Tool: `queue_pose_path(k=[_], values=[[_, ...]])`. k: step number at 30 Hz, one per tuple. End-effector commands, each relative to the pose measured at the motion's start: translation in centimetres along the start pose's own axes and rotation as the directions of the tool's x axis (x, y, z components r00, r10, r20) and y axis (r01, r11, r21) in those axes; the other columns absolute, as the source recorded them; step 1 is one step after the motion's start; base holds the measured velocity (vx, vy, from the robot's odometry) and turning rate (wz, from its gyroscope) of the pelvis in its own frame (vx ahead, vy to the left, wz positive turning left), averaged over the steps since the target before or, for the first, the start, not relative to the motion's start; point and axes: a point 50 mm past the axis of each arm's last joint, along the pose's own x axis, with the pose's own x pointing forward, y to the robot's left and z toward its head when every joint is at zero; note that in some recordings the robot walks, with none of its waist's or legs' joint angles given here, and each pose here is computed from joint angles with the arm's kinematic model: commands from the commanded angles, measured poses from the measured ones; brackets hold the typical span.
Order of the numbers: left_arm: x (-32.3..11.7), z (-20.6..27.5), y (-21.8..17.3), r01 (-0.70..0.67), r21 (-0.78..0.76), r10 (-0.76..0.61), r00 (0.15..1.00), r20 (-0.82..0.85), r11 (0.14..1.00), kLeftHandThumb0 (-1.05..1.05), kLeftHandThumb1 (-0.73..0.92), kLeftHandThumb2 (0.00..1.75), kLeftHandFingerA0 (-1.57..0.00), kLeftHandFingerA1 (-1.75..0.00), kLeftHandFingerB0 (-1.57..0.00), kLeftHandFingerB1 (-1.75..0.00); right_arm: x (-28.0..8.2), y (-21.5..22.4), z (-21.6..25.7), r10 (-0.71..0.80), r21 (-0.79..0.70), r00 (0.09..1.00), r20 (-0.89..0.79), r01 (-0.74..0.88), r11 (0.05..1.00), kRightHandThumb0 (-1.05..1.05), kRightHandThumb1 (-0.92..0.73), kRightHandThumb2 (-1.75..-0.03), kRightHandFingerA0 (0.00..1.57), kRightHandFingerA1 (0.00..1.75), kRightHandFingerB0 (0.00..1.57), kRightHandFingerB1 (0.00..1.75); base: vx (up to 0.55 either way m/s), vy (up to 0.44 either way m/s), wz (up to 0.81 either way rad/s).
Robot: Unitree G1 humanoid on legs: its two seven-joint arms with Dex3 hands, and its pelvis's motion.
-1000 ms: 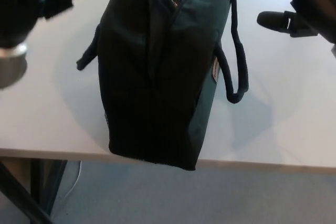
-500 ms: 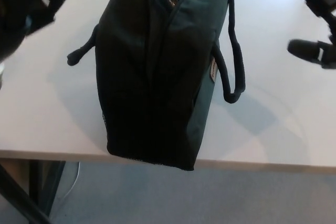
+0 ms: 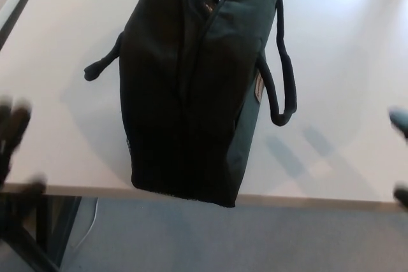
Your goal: A lunch bag is kept on the middle of the desk and the robot uses both its hands to grab the opening of the bag from the left and right and moves its hands away from each other to spread the bag open
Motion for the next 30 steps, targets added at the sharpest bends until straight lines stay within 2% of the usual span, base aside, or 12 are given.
queue_pose_path(k=[1,4,5,12,13,14,19,20,23,27,28,30], values=[[-11.3,1.2,1.1,-0.167,-0.068,0.109,0.853,-0.510,0.984,-0.48,0.84,0.65,-0.23,-0.34,-0.14,-0.28,-8.5,2.2,2.4,-0.012,0.149,0.984,-0.179,0.039,0.988,-0.62,-0.60,-0.84,0.16,0.43,0.08,0.37,0.00,0.000,0.00],[-12.7,1.0,1.3,-0.086,-0.011,0.067,0.838,-0.541,0.996,-0.49,0.83,0.66,-0.24,-0.32,-0.17,-0.28,-10.4,5.4,2.0,0.116,0.150,0.950,-0.290,-0.075,0.986,-0.64,-0.63,-0.85,0.16,0.42,0.11,0.38,0.00,0.000,0.00],[-13.0,0.8,1.4,-0.036,-0.020,0.019,0.831,-0.557,0.999,-0.50,0.83,0.66,-0.21,-0.30,-0.16,-0.27,-10.9,6.3,1.9,0.158,0.178,0.929,-0.335,-0.103,0.979,-0.33,-0.56,-1.07,0.00,0.47,0.00,0.48,0.00,0.000,0.00],[-11.8,-0.1,0.9,-0.015,-0.194,-0.100,0.817,-0.569,0.981,-0.53,0.82,0.65,-0.27,-0.31,-0.22,-0.28,-9.5,8.9,2.6,0.240,0.254,0.920,-0.308,-0.164,0.953,-0.33,-0.58,-1.09,0.00,0.48,0.00,0.49,0.00,0.000,0.00],[-11.6,-0.2,0.7,-0.012,-0.210,-0.112,0.817,-0.566,0.978,-0.53,0.82,0.65,-0.27,-0.31,-0.22,-0.28,-9.4,9.1,2.6,0.250,0.235,0.923,-0.293,-0.184,0.954,-0.33,-0.58,-1.09,0.00,0.48,0.00,0.49,0.00,0.000,0.00],[-11.6,-0.3,0.4,0.009,-0.241,-0.150,0.807,-0.572,0.971,-0.54,0.81,0.65,-0.29,-0.32,-0.20,-0.27,-9.3,9.1,2.5,0.269,0.206,0.925,-0.270,-0.218,0.954,-0.56,-0.76,-0.66,0.24,0.32,0.12,0.22,0.00,0.000,0.00],[-11.4,-0.5,-0.3,0.028,-0.296,-0.202,0.794,-0.574,0.955,-0.51,0.80,0.65,-0.32,-0.33,-0.22,-0.28,-9.5,9.1,2.2,0.297,0.154,0.922,-0.249,-0.265,0.952,-0.56,-0.75,-0.64,0.28,0.33,0.13,0.23,0.00,0.000,0.00],[-11.2,-0.5,-0.3,0.032,-0.309,-0.211,0.797,-0.566,0.950,-0.57,0.65,0.88,-0.24,-0.45,-0.15,-0.40,-9.4,9.2,2.2,0.294,0.129,0.926,-0.236,-0.270,0.954,-0.62,-0.62,-0.84,0.22,0.44,0.09,0.37,0.00,0.000,0.00],[-11.3,-0.5,-0.5,0.043,-0.322,-0.229,0.790,-0.568,0.946,-0.59,0.66,0.90,-0.24,-0.45,-0.15,-0.40,-9.4,9.2,2.2,0.293,0.102,0.931,-0.218,-0.276,0.956,-0.61,-0.63,-0.86,0.22,0.44,0.12,0.38,0.00,0.000,0.00],[-11.2,-0.8,-0.4,0.045,-0.345,-0.249,0.779,-0.575,0.938,-0.56,0.66,0.87,-0.23,-0.44,-0.12,-0.39,-9.5,9.4,2.4,0.300,0.095,0.928,-0.222,-0.286,0.954,-0.61,-0.63,-0.85,0.21,0.43,0.11,0.38,0.00,0.000,0.00],[-11.2,-0.8,-0.4,0.047,-0.348,-0.253,0.779,-0.574,0.936,-0.50,0.81,0.65,-0.32,-0.34,-0.17,-0.27,-9.5,9.4,2.4,0.298,0.092,0.928,-0.223,-0.284,0.954,-0.61,-0.63,-0.85,0.21,0.43,0.12,0.38,0.00,0.000,0.00],[-11.1,-0.9,-0.5,0.048,-0.357,-0.259,0.778,-0.572,0.933,-0.49,0.81,0.65,-0.32,-0.34,-0.16,-0.27,-9.5,9.4,2.4,0.294,0.085,0.929,-0.223,-0.282,0.956,-0.60,-0.62,-0.85,0.21,0.43,0.12,0.38,0.00,0.000,0.00]])
